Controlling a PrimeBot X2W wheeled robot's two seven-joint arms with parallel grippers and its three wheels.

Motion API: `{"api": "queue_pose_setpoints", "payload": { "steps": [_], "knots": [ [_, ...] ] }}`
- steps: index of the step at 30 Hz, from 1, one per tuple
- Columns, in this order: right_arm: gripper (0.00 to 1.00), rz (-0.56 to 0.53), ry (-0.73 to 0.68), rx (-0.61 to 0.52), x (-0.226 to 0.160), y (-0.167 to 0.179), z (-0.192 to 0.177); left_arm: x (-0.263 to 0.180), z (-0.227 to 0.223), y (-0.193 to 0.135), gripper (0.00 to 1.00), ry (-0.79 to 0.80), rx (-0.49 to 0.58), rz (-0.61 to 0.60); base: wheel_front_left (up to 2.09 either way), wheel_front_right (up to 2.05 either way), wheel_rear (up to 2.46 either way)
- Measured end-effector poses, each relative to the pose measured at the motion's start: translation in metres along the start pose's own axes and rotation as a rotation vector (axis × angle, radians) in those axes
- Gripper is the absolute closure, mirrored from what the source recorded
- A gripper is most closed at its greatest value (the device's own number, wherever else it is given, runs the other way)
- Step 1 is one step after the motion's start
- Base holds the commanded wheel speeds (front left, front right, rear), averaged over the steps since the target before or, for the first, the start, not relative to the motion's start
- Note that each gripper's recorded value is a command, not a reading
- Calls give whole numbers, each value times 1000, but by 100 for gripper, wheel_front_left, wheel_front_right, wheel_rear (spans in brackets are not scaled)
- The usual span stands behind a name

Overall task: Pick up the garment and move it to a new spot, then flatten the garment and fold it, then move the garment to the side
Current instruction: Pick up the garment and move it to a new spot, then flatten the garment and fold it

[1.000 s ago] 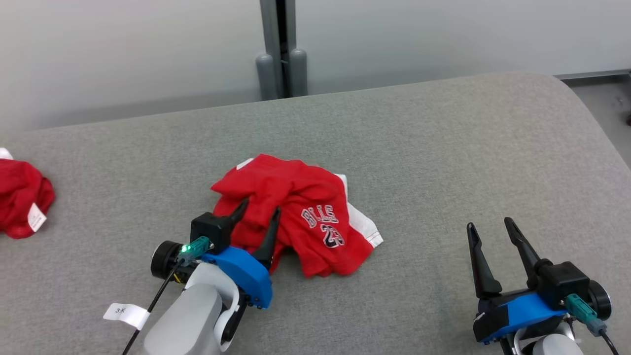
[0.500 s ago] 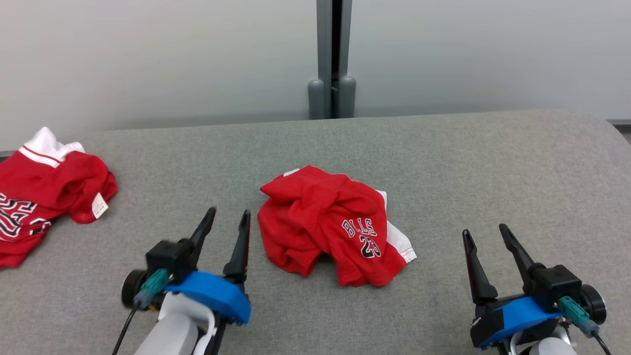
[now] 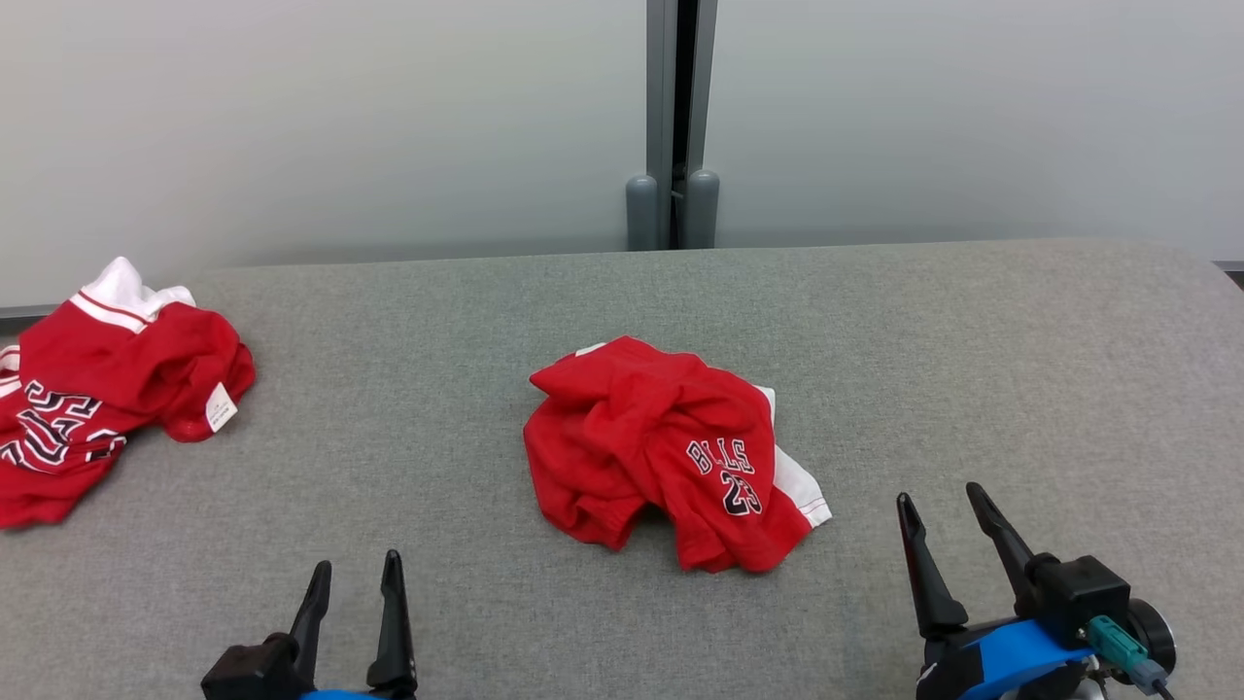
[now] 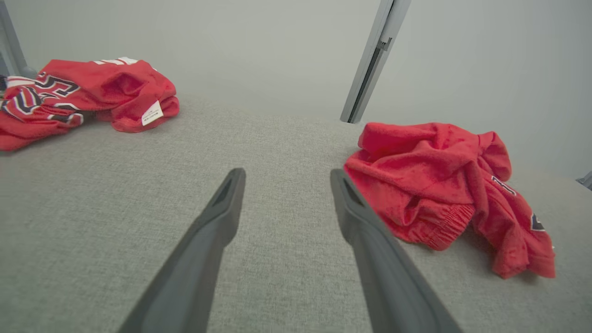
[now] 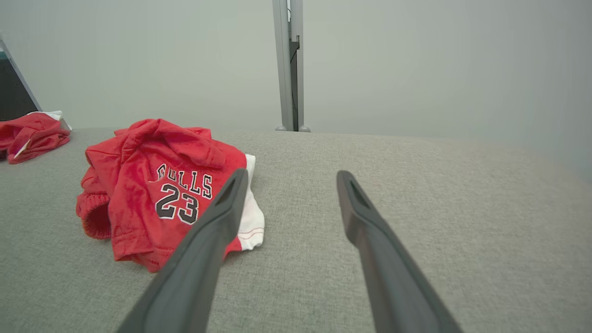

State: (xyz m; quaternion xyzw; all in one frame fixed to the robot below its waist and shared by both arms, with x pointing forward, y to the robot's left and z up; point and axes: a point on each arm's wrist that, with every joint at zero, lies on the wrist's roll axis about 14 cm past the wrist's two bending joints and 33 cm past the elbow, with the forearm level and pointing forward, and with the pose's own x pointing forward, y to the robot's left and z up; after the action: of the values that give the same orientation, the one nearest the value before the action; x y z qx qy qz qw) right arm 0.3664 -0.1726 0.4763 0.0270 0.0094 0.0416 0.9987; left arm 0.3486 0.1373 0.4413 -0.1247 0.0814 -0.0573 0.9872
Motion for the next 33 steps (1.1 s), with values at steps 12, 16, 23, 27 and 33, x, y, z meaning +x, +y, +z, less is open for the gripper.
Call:
{"api": "queue_pose_setpoints", "payload": {
  "steps": [12, 16, 23, 27, 33],
  "knots": [
    [0, -2, 32, 6, -6, 0, -11, -5, -5, 2, 0, 4, -7, 6, 0, 0, 0],
    [0, 0, 38, 9, -6, 1, -12, -5, -7, 2, 0, 12, -3, 4, 0, 0, 0],
    [0, 5, 42, 11, -5, 3, -14, -5, -10, 1, 0, 19, -3, 2, 0, 0, 0],
    [0, 11, 45, 11, -3, 4, -15, -6, -12, 1, 0, 24, -7, 1, 0, 0, 0],
    [0, 39, 45, -28, 7, 10, -13, -5, -12, 3, 0, 22, -7, 7, 0, 0, 0]
  ]
}}
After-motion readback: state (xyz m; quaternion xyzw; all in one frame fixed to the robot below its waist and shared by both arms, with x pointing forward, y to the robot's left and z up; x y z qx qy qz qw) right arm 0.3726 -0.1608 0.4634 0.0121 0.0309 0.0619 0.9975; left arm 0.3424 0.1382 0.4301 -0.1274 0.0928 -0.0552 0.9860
